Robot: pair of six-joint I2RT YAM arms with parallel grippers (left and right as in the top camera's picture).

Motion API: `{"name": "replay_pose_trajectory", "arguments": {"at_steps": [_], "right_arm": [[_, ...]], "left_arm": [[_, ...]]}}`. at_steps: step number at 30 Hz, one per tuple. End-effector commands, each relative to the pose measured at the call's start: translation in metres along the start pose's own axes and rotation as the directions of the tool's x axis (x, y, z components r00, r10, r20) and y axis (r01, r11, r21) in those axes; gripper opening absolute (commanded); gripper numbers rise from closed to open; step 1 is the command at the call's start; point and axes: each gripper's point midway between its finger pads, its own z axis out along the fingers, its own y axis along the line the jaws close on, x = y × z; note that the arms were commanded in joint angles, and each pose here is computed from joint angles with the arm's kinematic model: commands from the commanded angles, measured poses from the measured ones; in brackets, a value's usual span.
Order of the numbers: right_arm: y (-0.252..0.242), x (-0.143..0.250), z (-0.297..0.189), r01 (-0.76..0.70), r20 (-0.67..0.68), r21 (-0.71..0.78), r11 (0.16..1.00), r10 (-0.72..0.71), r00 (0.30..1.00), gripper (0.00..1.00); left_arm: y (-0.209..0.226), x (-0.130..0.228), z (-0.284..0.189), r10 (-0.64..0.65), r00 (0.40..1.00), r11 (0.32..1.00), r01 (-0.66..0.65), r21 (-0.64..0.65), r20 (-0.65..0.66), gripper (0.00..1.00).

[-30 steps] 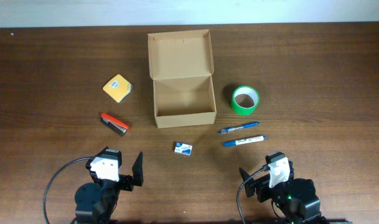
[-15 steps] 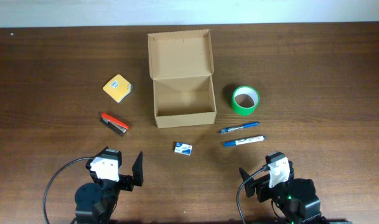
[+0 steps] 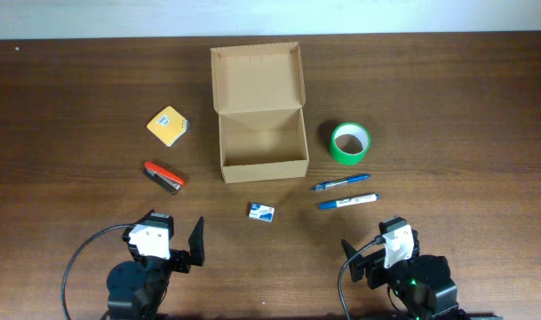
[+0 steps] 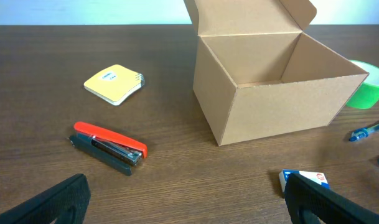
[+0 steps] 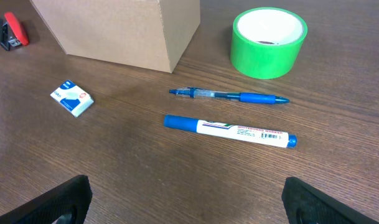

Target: Pack container

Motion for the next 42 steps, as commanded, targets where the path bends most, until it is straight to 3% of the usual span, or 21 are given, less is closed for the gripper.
{"name": "replay_pose_trajectory", "arguments": {"at_steps": [1, 14, 19, 24, 32, 38, 42], "right_arm": [[-0.005, 0.000, 0.000, -0.008, 0.007, 0.023, 1.000, 0.008, 1.000, 0.99], [-0.004, -0.002, 0.000, -0.033, 0.017, 0.020, 0.999, 0.032, 0.999, 0.99], [0.006, -0.019, -0.001, -0.361, 0.067, -0.063, 0.930, 0.365, 0.929, 0.99], [0.010, -0.020, -0.001, -0.565, 0.038, -0.099, 0.819, 0.570, 0.821, 0.99], [0.011, -0.032, -0.002, -0.549, 0.080, -0.128, 0.826, 0.561, 0.824, 0.99], [0.013, -0.089, -0.017, -0.437, 0.273, -0.227, 0.871, 0.487, 0.829, 0.99], [0.008, -0.109, -0.022, -0.372, 0.303, -0.162, 0.914, 0.405, 0.862, 0.99]], "left_arm": [[0.000, 0.001, 0.001, 0.017, 1.000, 1.000, -0.017, -0.002, 0.005, 1.00], [0.000, 0.001, 0.001, 0.017, 1.000, 1.000, -0.017, -0.002, 0.005, 1.00], [0.000, 0.001, 0.001, 0.017, 1.000, 1.000, -0.017, -0.002, 0.005, 1.00], [0.000, 0.001, 0.001, 0.017, 1.000, 1.000, -0.017, -0.002, 0.005, 1.00], [0.000, 0.001, 0.001, 0.017, 1.000, 1.000, -0.017, -0.002, 0.005, 1.00], [0.000, 0.001, 0.001, 0.017, 1.000, 1.000, -0.017, -0.002, 0.005, 1.00], [0.000, 0.001, 0.001, 0.017, 1.000, 1.000, -0.017, -0.002, 0.005, 0.99]]}}
